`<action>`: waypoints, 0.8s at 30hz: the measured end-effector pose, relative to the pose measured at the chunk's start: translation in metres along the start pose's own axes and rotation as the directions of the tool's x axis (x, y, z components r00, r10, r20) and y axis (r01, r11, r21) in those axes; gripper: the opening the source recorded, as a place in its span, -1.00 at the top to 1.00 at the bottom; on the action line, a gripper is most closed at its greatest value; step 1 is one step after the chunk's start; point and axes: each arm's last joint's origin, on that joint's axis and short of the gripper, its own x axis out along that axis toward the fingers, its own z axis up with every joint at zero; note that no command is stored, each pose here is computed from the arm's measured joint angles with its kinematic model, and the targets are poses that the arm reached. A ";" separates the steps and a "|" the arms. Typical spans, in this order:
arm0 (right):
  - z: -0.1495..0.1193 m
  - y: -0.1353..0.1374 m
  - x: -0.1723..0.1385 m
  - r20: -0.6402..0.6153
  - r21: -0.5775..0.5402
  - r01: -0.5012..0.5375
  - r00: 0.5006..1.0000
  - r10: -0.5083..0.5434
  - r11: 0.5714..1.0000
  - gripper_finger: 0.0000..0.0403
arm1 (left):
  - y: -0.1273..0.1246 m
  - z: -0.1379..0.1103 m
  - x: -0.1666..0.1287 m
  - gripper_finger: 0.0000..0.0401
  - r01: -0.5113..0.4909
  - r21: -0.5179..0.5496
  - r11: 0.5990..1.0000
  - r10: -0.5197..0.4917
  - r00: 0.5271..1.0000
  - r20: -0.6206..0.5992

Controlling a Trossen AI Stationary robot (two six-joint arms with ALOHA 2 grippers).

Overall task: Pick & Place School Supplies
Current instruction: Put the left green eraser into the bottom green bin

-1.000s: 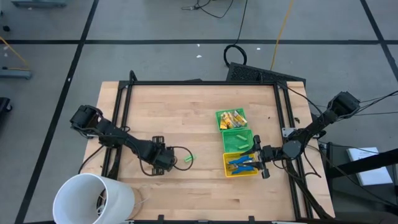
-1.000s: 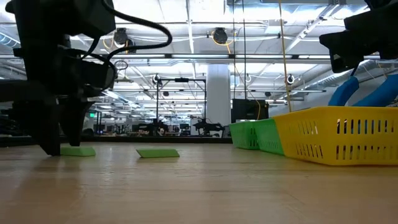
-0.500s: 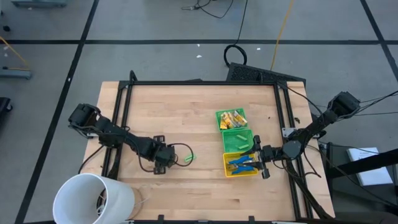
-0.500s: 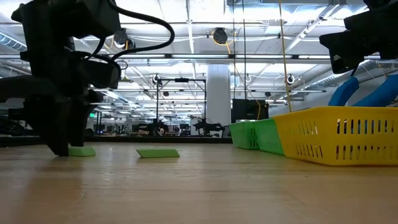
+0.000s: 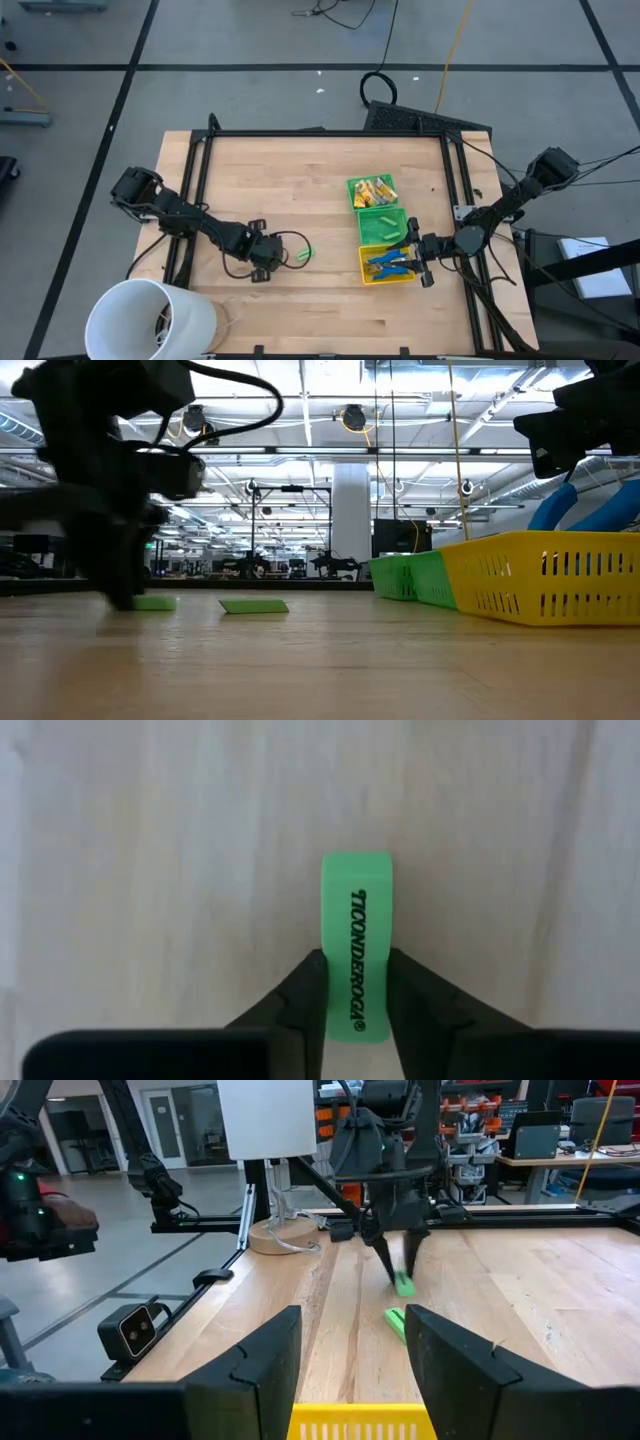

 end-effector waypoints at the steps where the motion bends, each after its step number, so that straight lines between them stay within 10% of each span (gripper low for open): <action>1: 0.000 0.000 0.000 0.000 0.000 0.000 1.000 0.000 1.000 0.15 | 0.000 0.002 0.000 0.55 -0.019 -0.006 1.000 0.019 0.999 0.031; 11: 0.000 0.000 0.000 0.002 0.000 0.001 1.000 -0.001 1.000 0.15 | -0.003 0.042 -0.016 0.59 -0.230 0.077 0.970 0.189 0.916 0.354; 24: 0.000 -0.003 0.001 0.003 0.001 0.022 1.000 -0.022 1.000 0.15 | 0.010 0.102 -0.047 0.58 -0.404 0.138 0.905 0.152 0.608 0.779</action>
